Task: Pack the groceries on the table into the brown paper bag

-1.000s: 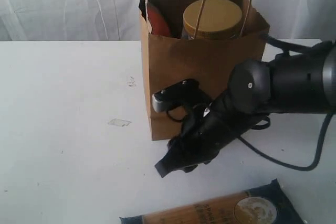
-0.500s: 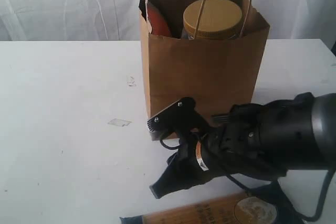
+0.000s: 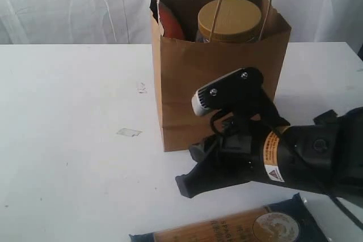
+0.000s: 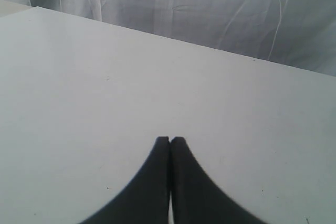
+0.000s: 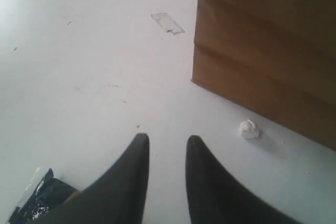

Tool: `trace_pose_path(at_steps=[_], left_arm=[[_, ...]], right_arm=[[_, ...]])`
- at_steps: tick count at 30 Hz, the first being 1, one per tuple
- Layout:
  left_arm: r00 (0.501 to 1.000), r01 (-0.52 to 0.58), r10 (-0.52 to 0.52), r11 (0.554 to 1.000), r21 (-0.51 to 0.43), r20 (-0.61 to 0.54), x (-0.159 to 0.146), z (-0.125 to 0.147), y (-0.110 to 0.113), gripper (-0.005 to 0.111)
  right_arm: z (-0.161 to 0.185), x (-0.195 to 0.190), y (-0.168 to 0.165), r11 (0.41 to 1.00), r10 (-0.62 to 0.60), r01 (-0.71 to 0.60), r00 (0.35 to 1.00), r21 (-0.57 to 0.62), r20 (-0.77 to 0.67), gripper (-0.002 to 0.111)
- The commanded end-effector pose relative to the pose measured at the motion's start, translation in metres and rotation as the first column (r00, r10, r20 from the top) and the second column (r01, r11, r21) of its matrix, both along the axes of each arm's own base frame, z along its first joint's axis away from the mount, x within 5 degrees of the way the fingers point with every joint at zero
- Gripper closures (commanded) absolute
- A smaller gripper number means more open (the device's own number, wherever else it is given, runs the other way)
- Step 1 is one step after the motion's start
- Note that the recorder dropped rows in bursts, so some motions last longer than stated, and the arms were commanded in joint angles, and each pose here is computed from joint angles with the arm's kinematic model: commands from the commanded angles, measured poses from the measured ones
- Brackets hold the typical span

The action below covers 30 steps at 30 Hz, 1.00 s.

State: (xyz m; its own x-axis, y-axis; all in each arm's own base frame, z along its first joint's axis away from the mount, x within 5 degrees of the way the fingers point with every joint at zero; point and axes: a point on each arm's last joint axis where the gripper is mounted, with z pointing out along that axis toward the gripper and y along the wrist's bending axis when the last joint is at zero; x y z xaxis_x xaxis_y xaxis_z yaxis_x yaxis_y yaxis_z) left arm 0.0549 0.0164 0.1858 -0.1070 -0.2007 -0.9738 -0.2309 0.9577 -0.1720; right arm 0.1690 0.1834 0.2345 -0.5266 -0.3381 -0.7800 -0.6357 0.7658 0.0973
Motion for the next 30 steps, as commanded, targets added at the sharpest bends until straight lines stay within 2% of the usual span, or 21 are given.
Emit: trace_pose_path(at_steps=[1, 3, 8, 10, 14, 16, 18, 21, 23, 26, 30], left_arm=[[1.000, 0.010, -0.011, 1.000, 0.012, 0.006, 0.000, 0.000, -0.001, 0.107], [1.000, 0.010, -0.011, 1.000, 0.012, 0.006, 0.000, 0.000, -0.001, 0.107], [1.000, 0.010, -0.011, 1.000, 0.012, 0.006, 0.000, 0.000, -0.001, 0.107], [1.000, 0.010, -0.011, 1.000, 0.012, 0.006, 0.000, 0.000, -0.001, 0.107], [1.000, 0.010, -0.011, 1.000, 0.012, 0.006, 0.000, 0.000, -0.001, 0.107], [1.000, 0.010, -0.011, 1.000, 0.012, 0.006, 0.000, 0.000, -0.001, 0.107], [1.000, 0.010, -0.011, 1.000, 0.012, 0.006, 0.000, 0.000, -0.001, 0.107], [1.000, 0.010, -0.011, 1.000, 0.012, 0.006, 0.000, 0.000, -0.001, 0.107], [1.000, 0.010, -0.011, 1.000, 0.012, 0.006, 0.000, 0.000, -0.001, 0.107], [1.000, 0.010, -0.011, 1.000, 0.012, 0.006, 0.000, 0.000, -0.001, 0.107], [1.000, 0.010, -0.011, 1.000, 0.012, 0.006, 0.000, 0.000, -0.001, 0.107]], right_arm=[[0.000, -0.007, -0.004, 1.000, 0.019, -0.019, 1.000, 0.002, 0.014, 0.085], [0.000, -0.009, -0.005, 0.999, 0.042, -0.043, 0.999, 0.024, 0.032, 0.085], [-0.005, -0.021, -0.003, 0.975, 0.194, -0.209, 0.967, 0.079, 0.163, 0.085], [-0.012, -0.025, -0.004, 0.967, 0.212, -0.233, 0.960, 0.102, 0.182, 0.085], [-0.035, -0.027, -0.013, 0.972, 0.084, -0.101, 0.993, 0.212, 0.085, 0.082], [-0.042, -0.027, -0.018, 0.963, 0.015, -0.036, 0.997, 0.269, 0.080, 0.076], [-0.049, -0.026, -0.025, 0.954, -0.048, 0.004, 0.989, 0.299, 0.140, 0.066], [-0.056, -0.023, -0.034, 0.957, -0.126, 0.077, 0.978, 0.278, 0.164, 0.051], [-0.061, -0.024, -0.034, 0.971, -0.108, 0.079, 0.987, 0.224, 0.121, 0.045], [-0.067, -0.026, -0.032, 0.986, -0.083, 0.078, 0.996, 0.146, 0.029, 0.044], [-0.057, -0.011, -0.020, 0.987, -0.104, 0.094, 0.992, 0.133, 0.074, 0.045]])
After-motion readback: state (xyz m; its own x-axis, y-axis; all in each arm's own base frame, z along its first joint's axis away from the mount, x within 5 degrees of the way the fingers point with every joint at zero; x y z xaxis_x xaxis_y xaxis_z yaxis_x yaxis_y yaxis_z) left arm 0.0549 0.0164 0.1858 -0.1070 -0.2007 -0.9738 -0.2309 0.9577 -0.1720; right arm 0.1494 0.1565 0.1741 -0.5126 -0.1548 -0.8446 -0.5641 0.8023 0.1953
